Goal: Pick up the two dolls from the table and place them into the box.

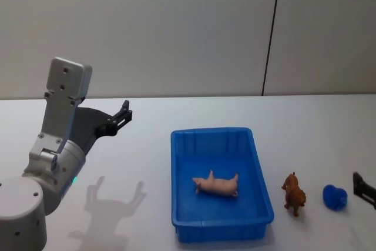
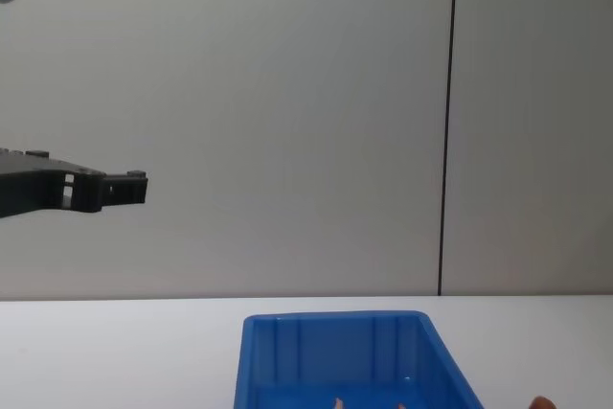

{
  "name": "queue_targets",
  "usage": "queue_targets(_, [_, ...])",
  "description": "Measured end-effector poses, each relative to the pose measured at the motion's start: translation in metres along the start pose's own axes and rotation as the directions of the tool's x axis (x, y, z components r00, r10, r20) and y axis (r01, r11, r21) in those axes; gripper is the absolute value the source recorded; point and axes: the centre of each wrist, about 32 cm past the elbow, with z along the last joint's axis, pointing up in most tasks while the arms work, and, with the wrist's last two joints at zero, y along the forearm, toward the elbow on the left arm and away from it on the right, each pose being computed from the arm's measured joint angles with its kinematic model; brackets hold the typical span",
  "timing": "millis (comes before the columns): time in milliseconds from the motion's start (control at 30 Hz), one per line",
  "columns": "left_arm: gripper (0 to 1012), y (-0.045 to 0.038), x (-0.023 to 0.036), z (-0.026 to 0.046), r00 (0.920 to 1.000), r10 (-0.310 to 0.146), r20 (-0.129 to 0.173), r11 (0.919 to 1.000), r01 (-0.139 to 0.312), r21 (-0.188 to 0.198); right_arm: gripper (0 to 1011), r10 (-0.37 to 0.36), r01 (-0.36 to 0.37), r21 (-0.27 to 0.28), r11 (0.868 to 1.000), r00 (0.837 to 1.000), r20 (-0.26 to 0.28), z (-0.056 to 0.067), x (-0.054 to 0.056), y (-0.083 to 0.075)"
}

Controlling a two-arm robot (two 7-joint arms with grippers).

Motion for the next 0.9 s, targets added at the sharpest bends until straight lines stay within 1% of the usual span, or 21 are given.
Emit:
queue_targets(67, [1001, 0.0004, 0.0001, 0.0000, 1.0000, 0.003, 0.000, 1.0000, -0.003, 0.000, 1001, -0.002, 0.002, -0.021, 1.000, 1.000, 0.003, 0.000, 0.001, -0.001])
queue_targets(100, [1001, 0.0007, 0.0001, 0.0001, 1.0000, 0.007, 0.000, 1.0000, -0.007, -0.001, 1001, -0.003, 0.003, -0.044, 0.999, 1.000, 0.005, -0.001, 0.001, -0.001])
queue_targets(133, [1001, 0.0007, 0.0001, 0.0001, 1.0000, 0.007, 0.000, 1.0000, -0.007, -0.001, 1001, -0.003, 0.003, -0.044, 0.999, 1.000, 0.005, -0.001, 0.001, -0.001])
queue_targets(167, [1001, 0.0011, 0.0002, 0.0001, 1.0000, 0.010, 0.000, 1.0000, -0.010, -0.001, 1001, -0.004, 0.004, -0.063, 0.998, 1.000, 0.007, -0.001, 0.002, -0.001])
queue_targets(200, [1001, 0.0013, 0.0002, 0.0000, 0.9999, 0.012, 0.000, 0.9999, -0.012, 0.000, 1001, -0.005, 0.006, -0.083, 0.997, 1.000, 0.009, -0.001, 0.002, 0.000])
queue_targets(300, [1001, 0.0017, 0.0002, 0.0001, 0.9999, 0.015, 0.000, 0.9999, -0.015, -0.001, 1001, -0.009, 0.010, -0.106, 0.994, 1.000, 0.011, -0.002, 0.003, 0.003])
queue_targets(400, [1001, 0.0021, 0.0003, 0.0001, 0.9998, 0.019, 0.000, 0.9998, -0.019, -0.001, 1001, -0.011, 0.012, -0.138, 0.990, 1.000, 0.013, -0.003, 0.004, 0.008])
queue_targets(667, [1001, 0.0027, 0.0003, 0.0002, 0.9997, 0.023, 0.000, 0.9997, -0.023, -0.002, 1001, -0.005, 0.007, -0.176, 0.984, 1.000, 0.015, -0.006, 0.004, 0.023])
queue_targets(733, [1001, 0.0029, 0.0003, 0.0003, 0.9997, 0.025, 0.000, 0.9997, -0.025, -0.002, 1001, 0.003, 0.000, -0.187, 0.982, 1.000, 0.015, -0.007, 0.003, 0.030])
queue_targets(867, [1001, 0.0029, 0.0005, 0.0003, 0.9996, 0.027, 0.000, 0.9996, -0.027, -0.002, 1001, 0.012, -0.009, -0.196, 0.981, 1.000, 0.012, -0.008, 0.002, 0.038])
queue_targets(900, [1001, 0.0030, 0.0005, 0.0003, 0.9996, 0.027, 0.000, 0.9996, -0.027, -0.002, 1001, 0.016, -0.014, -0.201, 0.980, 1.000, 0.011, -0.009, 0.001, 0.043])
